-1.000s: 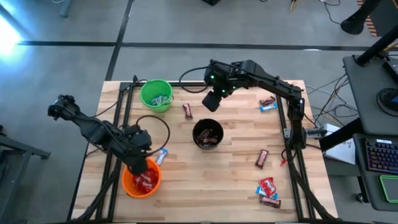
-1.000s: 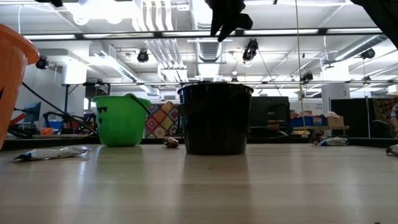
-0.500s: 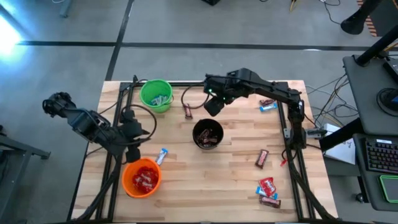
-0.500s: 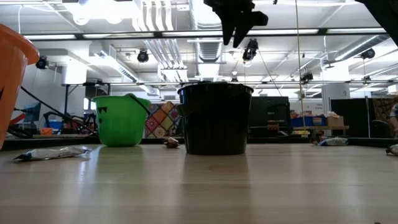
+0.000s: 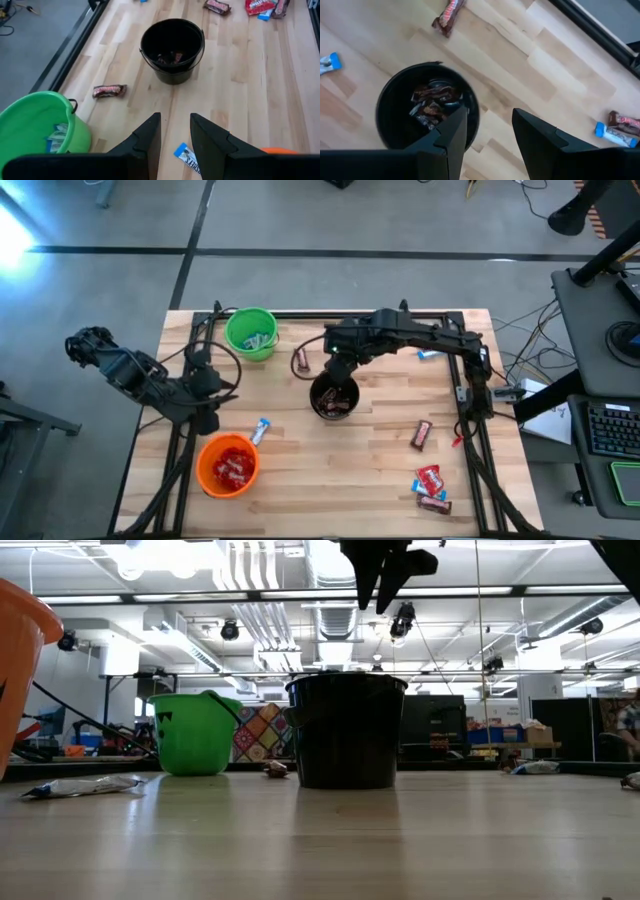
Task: Sort candy
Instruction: Put the brown chocolate into the black bucket
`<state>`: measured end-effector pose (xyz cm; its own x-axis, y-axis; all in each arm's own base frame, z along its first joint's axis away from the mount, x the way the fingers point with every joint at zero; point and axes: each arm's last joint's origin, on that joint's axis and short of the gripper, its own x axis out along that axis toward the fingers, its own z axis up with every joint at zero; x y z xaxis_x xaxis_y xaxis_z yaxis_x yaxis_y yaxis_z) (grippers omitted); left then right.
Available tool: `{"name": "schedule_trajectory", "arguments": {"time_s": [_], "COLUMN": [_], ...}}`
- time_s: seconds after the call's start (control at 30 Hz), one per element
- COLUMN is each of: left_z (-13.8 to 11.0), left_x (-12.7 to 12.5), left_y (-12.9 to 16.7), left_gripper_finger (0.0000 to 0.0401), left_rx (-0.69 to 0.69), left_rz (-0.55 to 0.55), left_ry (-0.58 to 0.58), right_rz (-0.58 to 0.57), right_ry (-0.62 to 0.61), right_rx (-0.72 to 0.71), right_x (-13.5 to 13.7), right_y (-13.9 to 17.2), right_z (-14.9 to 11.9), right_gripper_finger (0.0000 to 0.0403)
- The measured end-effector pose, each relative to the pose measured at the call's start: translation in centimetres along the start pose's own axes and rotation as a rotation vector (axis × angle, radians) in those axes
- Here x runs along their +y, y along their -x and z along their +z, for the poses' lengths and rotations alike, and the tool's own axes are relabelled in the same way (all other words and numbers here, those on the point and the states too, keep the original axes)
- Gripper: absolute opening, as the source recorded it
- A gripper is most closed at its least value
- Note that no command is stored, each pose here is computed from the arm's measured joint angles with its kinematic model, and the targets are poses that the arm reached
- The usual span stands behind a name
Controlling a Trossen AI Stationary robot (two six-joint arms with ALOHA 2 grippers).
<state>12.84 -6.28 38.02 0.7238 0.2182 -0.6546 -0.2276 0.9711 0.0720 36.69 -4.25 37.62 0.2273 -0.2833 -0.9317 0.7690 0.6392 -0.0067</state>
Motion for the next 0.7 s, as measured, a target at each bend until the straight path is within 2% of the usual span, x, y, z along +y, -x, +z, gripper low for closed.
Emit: {"name": "schedule_trajectory", "arguments": {"time_s": [0.47, 0.7], "left_z": [-0.1, -0.1], "left_x": [0.3, 0.3], "left_y": [0.3, 0.3], "left_gripper_finger": [0.0087, 0.0087], "left_rx": [-0.011, -0.010], "left_rz": [-0.006, -0.006], "left_ry": [-0.019, -0.017], "right_rz": [0.029, 0.049], "right_ry": [-0.028, -0.003], "right_rx": [-0.013, -0.023], "right_x": [2.7, 4.7], "right_y": [1.1, 2.0], "right_z": [-2.7, -5.0], "right_gripper_finger": [0.0148, 0.0155]}}
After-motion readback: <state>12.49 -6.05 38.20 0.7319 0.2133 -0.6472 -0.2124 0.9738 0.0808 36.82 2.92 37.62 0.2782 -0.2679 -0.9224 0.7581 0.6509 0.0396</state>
